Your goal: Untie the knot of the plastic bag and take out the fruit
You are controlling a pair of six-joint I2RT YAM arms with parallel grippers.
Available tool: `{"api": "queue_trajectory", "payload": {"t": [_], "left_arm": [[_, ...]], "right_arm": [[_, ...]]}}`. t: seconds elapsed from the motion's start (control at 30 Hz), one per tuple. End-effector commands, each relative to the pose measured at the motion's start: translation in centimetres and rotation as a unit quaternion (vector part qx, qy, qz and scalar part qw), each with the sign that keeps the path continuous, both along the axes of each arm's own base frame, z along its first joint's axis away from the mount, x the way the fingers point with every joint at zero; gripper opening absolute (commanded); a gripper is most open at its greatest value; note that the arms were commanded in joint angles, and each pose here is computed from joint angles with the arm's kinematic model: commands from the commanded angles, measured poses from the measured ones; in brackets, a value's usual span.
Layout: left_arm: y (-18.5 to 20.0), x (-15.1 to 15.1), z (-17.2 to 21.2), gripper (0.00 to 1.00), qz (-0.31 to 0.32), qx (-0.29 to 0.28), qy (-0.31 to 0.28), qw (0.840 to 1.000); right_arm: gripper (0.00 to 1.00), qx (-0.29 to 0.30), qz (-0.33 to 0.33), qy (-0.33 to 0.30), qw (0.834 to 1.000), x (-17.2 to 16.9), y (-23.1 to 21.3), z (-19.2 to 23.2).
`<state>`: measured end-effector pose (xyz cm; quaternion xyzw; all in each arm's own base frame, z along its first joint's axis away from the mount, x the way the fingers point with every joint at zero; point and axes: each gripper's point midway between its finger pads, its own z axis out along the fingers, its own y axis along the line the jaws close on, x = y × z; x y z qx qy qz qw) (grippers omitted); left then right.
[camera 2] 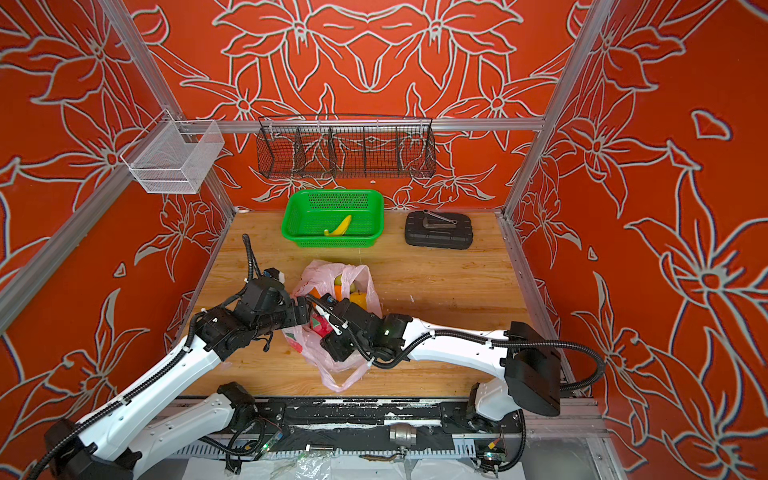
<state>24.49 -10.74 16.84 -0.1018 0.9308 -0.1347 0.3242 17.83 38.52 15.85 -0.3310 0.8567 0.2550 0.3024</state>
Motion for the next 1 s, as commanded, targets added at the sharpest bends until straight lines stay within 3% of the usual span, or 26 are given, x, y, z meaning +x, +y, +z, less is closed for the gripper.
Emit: {"api": "queue_trajectory", "payload": {"t": [0.0, 0.27, 0.37, 0.53, 0.97], "left_arm": [[0.2, -0.1, 0.2, 0.94, 0.010, -0.003, -0.002, 1.000], [0.5, -0.3, 0.2, 0.94, 0.014, -0.001, -0.007, 1.000], [0.6, -0.4, 0.1, 0.94, 0.012, 0.002, -0.006, 1.000], [0.5, -0.6, -0.2, 0.94, 0.005, 0.001, -0.006, 1.000], [0.3, -0.5, -0.8, 0.91, 0.001, 0.002, -0.001, 1.000]], "right_arm": [[0.62, 0.012, -0.085, -0.023, 0.996, 3.7, 0.4, 1.0], [0.66, 0.031, -0.173, -0.013, 0.984, 8.6, 1.7, -0.3], [0.73, 0.036, -0.195, -0.005, 0.980, 10.2, 1.8, -1.1], [0.83, 0.042, -0.206, 0.004, 0.978, 11.9, 2.1, -2.5], [0.82, 0.096, -0.172, 0.068, 0.978, 13.6, 4.9, -4.7]]}}
